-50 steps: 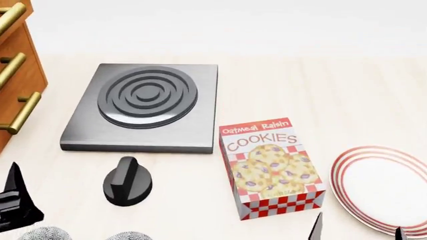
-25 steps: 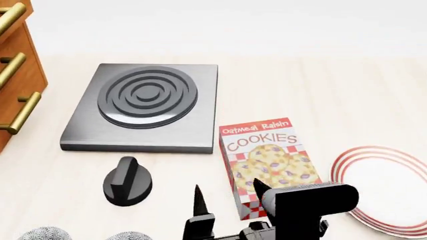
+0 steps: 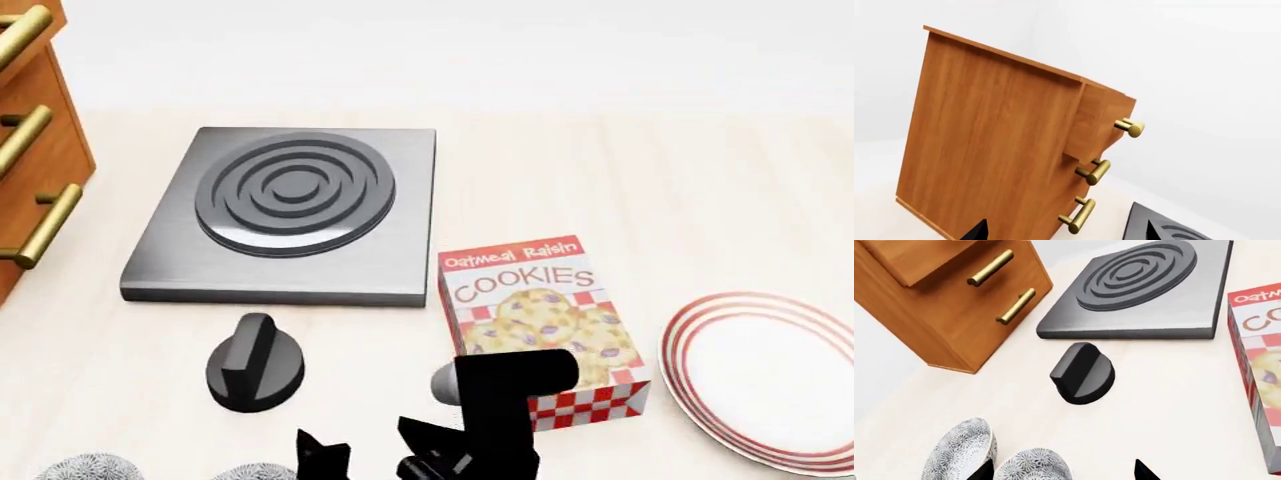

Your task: Pick the akita bowl from table center and place it on the plate.

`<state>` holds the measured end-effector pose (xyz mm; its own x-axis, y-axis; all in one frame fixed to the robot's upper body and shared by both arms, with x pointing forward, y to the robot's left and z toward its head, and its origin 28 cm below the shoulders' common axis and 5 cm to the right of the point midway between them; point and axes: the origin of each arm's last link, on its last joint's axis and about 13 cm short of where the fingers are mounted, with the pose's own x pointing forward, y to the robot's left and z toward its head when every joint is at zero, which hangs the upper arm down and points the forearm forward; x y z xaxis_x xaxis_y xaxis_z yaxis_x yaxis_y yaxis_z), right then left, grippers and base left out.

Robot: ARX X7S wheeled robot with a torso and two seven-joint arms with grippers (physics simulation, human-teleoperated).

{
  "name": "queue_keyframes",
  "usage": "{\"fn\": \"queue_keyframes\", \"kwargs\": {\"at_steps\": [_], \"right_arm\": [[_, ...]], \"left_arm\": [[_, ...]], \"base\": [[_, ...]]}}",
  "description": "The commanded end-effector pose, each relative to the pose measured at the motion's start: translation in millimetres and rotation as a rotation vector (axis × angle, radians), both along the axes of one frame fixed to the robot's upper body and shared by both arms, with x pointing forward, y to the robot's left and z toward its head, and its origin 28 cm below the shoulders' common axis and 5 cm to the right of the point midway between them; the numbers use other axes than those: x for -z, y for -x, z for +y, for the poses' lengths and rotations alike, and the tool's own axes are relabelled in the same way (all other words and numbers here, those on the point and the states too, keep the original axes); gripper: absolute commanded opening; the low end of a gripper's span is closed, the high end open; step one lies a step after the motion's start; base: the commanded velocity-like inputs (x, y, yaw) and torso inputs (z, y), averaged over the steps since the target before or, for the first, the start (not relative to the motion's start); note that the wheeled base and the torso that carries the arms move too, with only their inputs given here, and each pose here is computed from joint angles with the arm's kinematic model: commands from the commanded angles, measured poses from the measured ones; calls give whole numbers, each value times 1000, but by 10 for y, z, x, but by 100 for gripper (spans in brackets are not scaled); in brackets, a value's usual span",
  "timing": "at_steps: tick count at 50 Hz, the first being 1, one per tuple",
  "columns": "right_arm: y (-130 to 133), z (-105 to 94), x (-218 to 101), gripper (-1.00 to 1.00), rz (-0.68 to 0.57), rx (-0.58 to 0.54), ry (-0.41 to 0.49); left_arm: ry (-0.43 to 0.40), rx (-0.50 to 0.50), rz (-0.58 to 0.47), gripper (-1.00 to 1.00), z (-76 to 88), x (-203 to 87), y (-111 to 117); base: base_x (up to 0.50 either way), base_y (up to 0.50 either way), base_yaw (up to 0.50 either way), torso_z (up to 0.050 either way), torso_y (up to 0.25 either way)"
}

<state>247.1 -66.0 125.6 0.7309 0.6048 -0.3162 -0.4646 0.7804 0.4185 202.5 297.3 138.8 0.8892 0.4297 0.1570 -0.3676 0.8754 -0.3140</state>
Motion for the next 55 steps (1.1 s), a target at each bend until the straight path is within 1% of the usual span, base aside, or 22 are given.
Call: {"fn": "queue_keyframes", "kwargs": {"at_steps": [1, 10, 11, 12, 16, 17, 26, 32, 47, 55], "right_arm": [[-89, 44, 15, 100, 80, -47, -2], [-116, 32, -5, 100, 100, -48, 10], [-120, 27, 15, 100, 112, -47, 15], [-157, 12, 105, 100, 145, -39, 31], [-224, -6, 204, 100, 177, -31, 36], [-338, 6, 198, 100, 222, -54, 54], [-388, -1, 250, 100, 235, -53, 53], [-410, 10, 214, 100, 233, -62, 53], [-356, 88, 206, 100, 249, -143, 72], [-375, 100, 215, 100, 253, -157, 79]], "left_arm": [[4, 6, -7, 100, 0, -24, 22], [8, 4, -6, 100, 2, -32, 22], [9, 6, -7, 100, 1, -37, 27], [11, 8, -9, 100, -4, -38, 30], [11, 11, -11, 100, -9, -49, 32], [18, 25, -16, 100, -28, -55, 60], [20, 30, -22, 100, -31, -64, 75], [25, 24, -22, 100, -20, -69, 81], [25, 28, -20, 100, -28, -72, 73], [26, 30, -23, 100, -29, -79, 79]], "base": [[0, 0, 0, 0, 0], [0, 0, 0, 0, 0], [0, 0, 0, 0, 0], [0, 0, 0, 0, 0], [0, 0, 0, 0, 0], [0, 0, 0, 0, 0], [0, 0, 0, 0, 0], [0, 0, 0, 0, 0], [0, 0, 0, 0, 0], [0, 0, 0, 0, 0]]}}
